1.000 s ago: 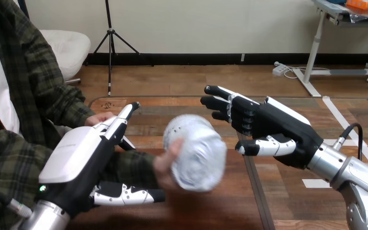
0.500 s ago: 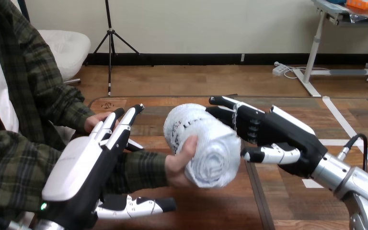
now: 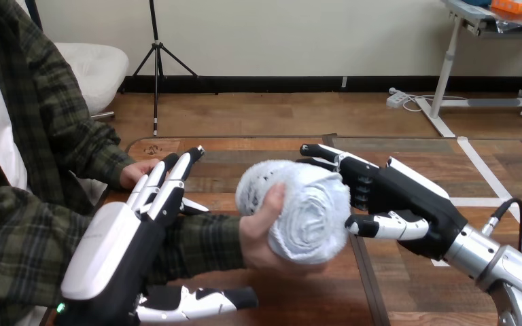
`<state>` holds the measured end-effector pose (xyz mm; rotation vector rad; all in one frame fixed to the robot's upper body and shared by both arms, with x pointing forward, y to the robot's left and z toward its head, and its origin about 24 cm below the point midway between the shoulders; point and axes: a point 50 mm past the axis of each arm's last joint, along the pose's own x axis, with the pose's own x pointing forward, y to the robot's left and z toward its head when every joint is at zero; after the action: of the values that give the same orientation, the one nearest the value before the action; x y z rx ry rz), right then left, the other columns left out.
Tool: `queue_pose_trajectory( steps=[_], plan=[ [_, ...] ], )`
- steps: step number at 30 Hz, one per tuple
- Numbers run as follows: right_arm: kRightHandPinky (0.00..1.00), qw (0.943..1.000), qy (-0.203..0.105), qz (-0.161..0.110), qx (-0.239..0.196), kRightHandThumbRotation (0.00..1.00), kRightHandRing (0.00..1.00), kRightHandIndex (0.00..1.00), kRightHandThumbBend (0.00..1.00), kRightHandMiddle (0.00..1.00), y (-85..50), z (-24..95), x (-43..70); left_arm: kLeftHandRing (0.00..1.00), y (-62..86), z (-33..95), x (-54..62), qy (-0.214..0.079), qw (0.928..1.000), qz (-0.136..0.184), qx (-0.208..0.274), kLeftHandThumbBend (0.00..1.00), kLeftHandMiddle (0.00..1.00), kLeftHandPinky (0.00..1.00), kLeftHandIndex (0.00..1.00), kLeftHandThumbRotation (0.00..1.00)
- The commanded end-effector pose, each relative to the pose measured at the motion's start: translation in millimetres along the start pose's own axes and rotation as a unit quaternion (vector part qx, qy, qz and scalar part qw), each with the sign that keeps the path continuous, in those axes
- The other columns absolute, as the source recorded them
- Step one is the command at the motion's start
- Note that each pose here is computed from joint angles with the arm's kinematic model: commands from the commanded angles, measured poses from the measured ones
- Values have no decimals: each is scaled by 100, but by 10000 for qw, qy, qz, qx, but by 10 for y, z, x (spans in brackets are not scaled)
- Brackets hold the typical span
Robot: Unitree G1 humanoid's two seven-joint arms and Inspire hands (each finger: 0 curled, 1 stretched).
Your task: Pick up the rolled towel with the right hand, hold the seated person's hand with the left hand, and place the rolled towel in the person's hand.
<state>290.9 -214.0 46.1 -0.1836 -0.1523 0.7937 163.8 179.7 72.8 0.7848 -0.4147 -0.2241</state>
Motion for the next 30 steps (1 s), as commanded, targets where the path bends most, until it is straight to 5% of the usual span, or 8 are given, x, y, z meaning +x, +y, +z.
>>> queue_pose_trajectory(
  steps=[1,30],
  plan=[
    [97,9998,-71,-114,-117,55,95,94,100,92,-75,44,-24,100,-86,202,88,-709,9968,69,-349,100,100,100,100,54],
    [98,9998,-49,-165,-65,54,96,94,100,92,-10,-38,-125,98,-181,323,50,-648,9968,122,-448,100,100,91,100,52]
  ],
)
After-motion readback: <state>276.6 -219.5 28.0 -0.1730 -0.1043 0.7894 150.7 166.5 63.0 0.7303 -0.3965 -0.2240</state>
